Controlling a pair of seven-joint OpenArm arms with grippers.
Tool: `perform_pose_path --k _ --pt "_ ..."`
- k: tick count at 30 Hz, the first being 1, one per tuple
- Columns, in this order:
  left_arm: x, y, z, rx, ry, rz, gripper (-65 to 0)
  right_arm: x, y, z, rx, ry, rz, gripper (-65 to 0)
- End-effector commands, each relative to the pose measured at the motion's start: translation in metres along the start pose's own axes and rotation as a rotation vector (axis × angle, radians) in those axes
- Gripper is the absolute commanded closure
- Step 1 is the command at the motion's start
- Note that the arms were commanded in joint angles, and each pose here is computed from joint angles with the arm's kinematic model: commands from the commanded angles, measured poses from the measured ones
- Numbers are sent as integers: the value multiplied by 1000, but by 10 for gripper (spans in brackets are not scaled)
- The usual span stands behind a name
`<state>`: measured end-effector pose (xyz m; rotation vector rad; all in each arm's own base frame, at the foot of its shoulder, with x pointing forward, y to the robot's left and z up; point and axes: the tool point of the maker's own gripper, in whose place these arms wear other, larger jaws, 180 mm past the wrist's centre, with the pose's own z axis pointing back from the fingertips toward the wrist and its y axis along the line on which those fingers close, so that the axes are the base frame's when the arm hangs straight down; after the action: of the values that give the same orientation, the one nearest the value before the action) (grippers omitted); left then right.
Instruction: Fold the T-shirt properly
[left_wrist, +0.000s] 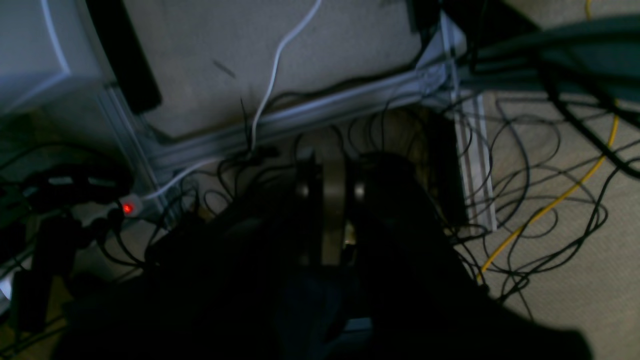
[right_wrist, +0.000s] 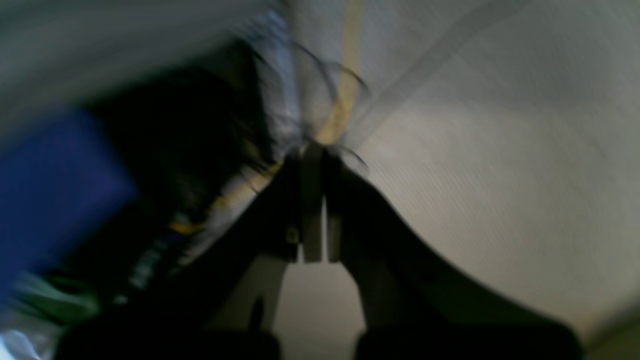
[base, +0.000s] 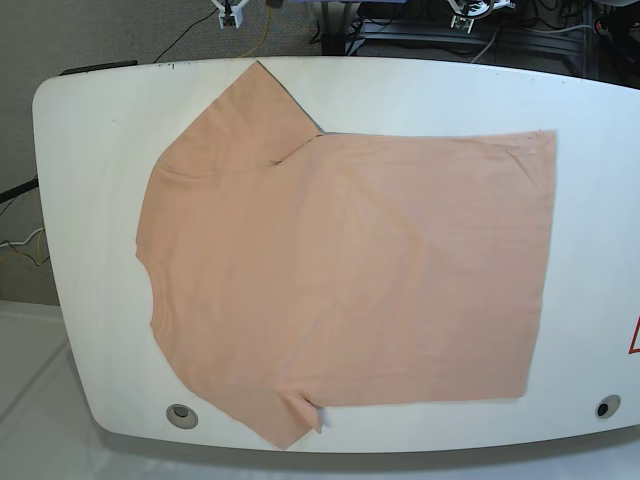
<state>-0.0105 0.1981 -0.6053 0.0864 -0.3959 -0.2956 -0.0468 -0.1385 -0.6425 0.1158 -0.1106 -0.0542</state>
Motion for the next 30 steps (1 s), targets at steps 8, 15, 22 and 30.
perform_pose_path --k 8,15,22,30 --pt "18 26 47 -5 -125 -91 -18 27 -47 55 -64 -179 106 0" --pt "36 15 80 -22 -201 -90 -11 45 -52 85 -63 -248 209 0" --pt "51 12 105 -18 -243 -83 -11 62 -49 111 -61 -317 264 0" --pt "68 9 129 -8 -282 -80 -16 86 -38 138 -47 -399 313 0"
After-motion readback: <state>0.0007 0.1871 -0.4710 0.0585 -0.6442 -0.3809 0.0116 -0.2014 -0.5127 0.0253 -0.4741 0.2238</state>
